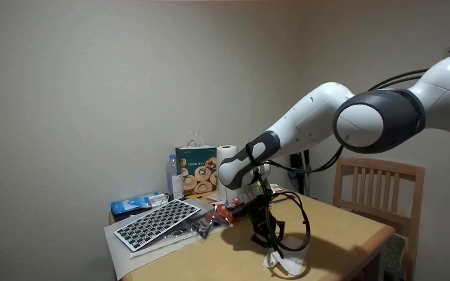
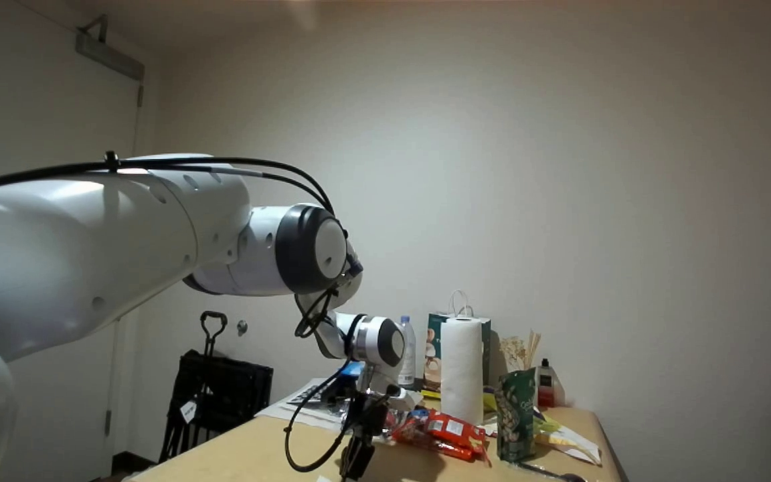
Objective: Use the napkin to wipe the table
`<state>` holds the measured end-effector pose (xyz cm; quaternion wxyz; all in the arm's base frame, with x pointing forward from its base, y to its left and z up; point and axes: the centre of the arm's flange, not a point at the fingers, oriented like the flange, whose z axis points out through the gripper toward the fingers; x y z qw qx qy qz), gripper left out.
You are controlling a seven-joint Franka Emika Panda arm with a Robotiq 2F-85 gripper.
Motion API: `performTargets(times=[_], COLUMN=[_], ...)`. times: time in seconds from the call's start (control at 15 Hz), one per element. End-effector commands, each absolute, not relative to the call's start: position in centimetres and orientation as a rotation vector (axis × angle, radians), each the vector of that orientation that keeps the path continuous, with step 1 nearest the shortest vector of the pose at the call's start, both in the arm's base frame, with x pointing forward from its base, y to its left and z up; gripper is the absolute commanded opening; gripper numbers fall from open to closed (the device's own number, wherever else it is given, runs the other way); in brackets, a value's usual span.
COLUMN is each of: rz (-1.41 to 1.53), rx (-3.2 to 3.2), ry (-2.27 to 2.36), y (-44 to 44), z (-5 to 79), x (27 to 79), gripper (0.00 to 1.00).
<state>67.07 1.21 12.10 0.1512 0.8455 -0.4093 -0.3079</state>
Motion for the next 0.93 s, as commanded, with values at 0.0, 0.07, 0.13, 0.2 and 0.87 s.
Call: performTargets(times=[0.0,0.07,0.13,0.2,0.87], rz=[-0.898,-0.905,-0.909,-0.912,-1.099], rx=[2.423,2.420,2.419,2.418,2.327], ry=[-1.174,-1.172,-1.171,-1.170,-1.581], y=[1.3,1.3,1.4,1.4,-9.9], z=[12.0,11.9,11.9,11.9,7.7], x=[66.7,66.5,66.4,66.4,62.2], gripper=[0.01,0.01,0.01,0.01,0.00])
